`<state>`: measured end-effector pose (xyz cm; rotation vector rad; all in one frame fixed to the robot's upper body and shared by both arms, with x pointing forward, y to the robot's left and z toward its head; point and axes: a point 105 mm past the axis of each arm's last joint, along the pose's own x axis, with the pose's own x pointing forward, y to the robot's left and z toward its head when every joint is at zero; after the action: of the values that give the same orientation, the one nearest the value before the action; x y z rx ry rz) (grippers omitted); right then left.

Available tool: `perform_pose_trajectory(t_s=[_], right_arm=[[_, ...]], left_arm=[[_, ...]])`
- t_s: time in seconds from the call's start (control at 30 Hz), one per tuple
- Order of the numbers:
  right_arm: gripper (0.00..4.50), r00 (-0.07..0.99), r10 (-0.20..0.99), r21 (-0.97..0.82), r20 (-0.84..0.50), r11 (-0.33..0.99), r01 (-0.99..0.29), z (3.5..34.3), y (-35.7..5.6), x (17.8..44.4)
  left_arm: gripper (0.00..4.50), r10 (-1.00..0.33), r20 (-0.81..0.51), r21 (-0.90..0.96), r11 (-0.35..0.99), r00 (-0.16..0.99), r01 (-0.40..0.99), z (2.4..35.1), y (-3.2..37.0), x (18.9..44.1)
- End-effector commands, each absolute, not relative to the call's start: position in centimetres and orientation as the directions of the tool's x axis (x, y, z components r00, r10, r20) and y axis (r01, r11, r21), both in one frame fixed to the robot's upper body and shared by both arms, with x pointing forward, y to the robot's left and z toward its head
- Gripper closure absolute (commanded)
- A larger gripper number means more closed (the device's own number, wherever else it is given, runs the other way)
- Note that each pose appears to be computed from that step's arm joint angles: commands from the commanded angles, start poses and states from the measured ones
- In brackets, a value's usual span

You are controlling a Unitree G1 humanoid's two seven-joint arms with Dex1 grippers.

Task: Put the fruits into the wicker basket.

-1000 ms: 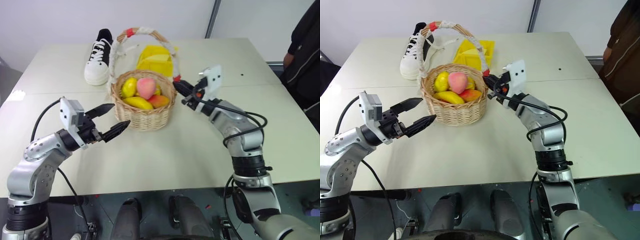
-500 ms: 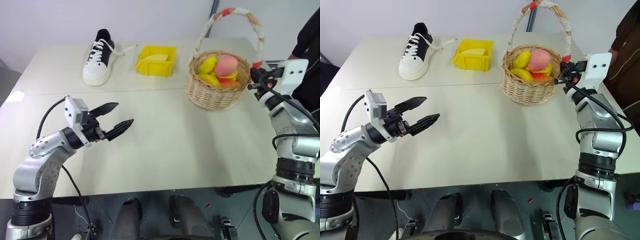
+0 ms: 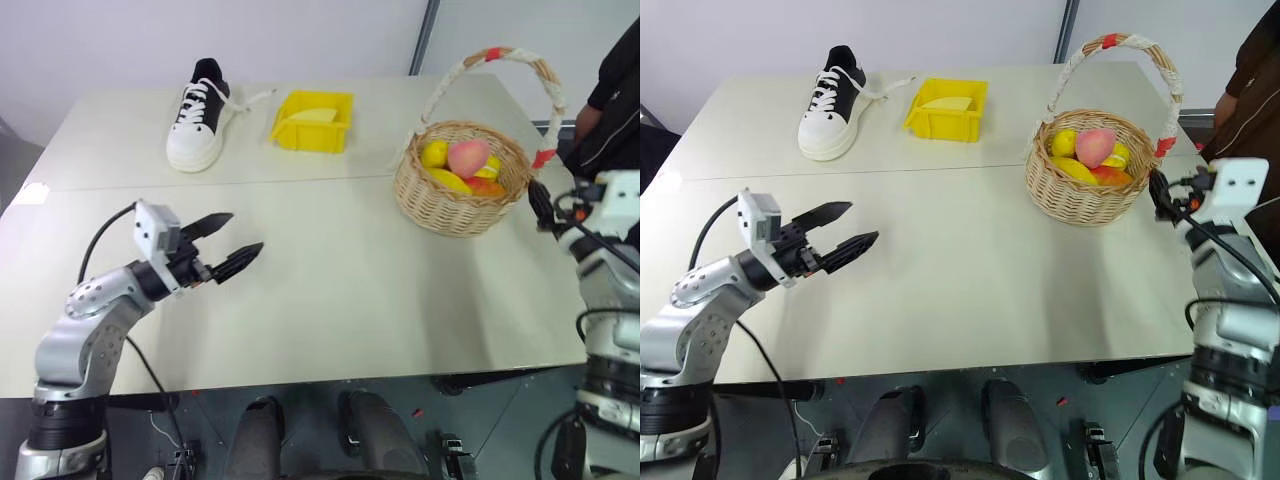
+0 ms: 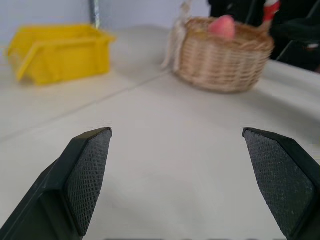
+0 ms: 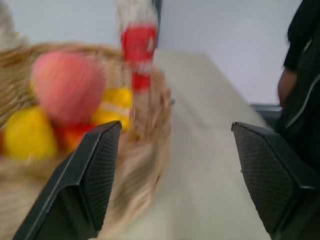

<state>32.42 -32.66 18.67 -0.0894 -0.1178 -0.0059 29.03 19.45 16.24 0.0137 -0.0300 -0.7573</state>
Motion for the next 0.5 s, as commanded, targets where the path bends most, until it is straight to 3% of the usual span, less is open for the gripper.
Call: perform_pose_trajectory(t_s=[0.03, 0.27, 0.5], right_arm=[[0.74, 0.962, 0.23, -0.137, 0.145, 0.968, -0.211, 20.5, -29.3, 30.5], [0.74, 0.789, 0.615, -0.152, -0.013, 0.778, -0.609, 16.9, -20.6, 28.4], [0.74, 0.706, 0.708, -0.147, -0.036, 0.695, -0.704, 15.2, -16.9, 29.2]], left_arm=[[0.0, -0.608, 0.049, 0.08, 0.793, 0.792, 0.604, 17.2, 22.0, 28.8], [0.0, -0.461, -0.04, 0.065, 0.884, 0.886, 0.463, 14.2, 25.3, 28.3], [0.0, -0.4, -0.078, 0.051, 0.913, 0.913, 0.404, 12.2, 26.0, 27.3]])
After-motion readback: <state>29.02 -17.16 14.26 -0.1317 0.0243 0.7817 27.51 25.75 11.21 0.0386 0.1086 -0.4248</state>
